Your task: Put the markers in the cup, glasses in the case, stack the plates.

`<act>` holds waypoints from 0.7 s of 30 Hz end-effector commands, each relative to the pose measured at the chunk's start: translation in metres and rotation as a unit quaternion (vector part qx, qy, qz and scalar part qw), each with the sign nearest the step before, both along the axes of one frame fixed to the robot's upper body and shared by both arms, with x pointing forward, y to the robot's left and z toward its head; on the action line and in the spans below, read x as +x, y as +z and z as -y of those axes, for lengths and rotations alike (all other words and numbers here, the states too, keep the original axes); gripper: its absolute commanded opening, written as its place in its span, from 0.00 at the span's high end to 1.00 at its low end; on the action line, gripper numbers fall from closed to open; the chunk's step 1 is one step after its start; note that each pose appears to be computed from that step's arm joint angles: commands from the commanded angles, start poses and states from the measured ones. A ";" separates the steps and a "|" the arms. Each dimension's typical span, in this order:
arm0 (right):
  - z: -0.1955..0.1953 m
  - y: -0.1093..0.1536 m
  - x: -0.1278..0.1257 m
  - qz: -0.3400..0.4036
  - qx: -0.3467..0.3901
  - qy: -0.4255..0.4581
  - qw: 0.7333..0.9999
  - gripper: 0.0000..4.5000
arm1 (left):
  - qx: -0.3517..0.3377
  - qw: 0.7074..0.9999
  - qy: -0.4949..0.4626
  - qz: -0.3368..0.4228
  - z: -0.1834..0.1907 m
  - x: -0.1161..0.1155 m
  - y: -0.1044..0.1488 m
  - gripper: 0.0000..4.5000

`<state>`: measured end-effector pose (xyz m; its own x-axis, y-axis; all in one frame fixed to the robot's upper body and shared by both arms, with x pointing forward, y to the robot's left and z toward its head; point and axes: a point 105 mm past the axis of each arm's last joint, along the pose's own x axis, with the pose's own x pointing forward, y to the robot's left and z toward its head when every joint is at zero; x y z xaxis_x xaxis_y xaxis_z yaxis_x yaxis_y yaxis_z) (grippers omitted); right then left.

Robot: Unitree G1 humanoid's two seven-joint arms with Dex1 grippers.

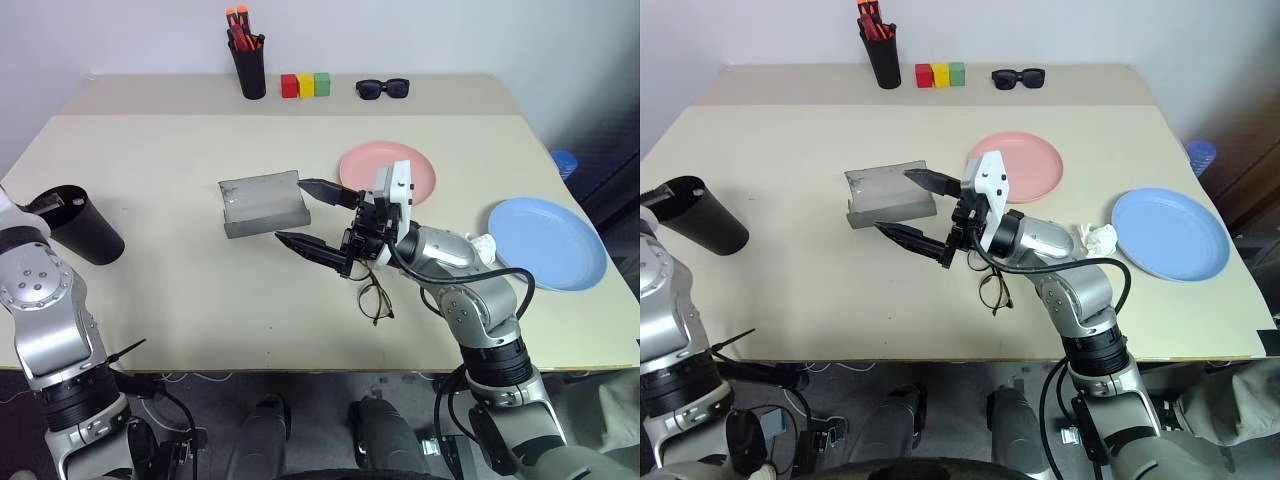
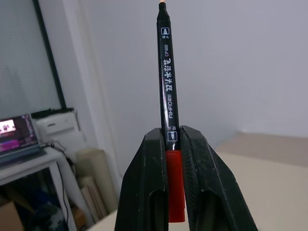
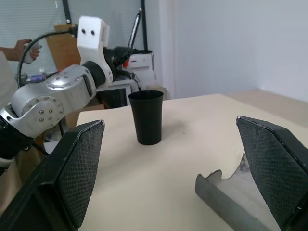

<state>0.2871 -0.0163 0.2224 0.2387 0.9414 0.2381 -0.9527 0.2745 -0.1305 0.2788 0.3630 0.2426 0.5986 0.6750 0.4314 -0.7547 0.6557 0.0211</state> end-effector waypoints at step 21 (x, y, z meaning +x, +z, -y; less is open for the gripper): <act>-0.001 0.009 -0.009 0.027 0.013 0.000 1.000 0.00 | -0.014 0.998 -0.055 -0.006 0.010 0.025 -0.026 0.99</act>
<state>0.2872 -0.0167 0.2186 0.2558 0.9383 0.2326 -0.9489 0.2897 -0.1250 0.3065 0.3546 0.2065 0.6904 0.6263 0.3621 -0.6762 0.7365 0.0155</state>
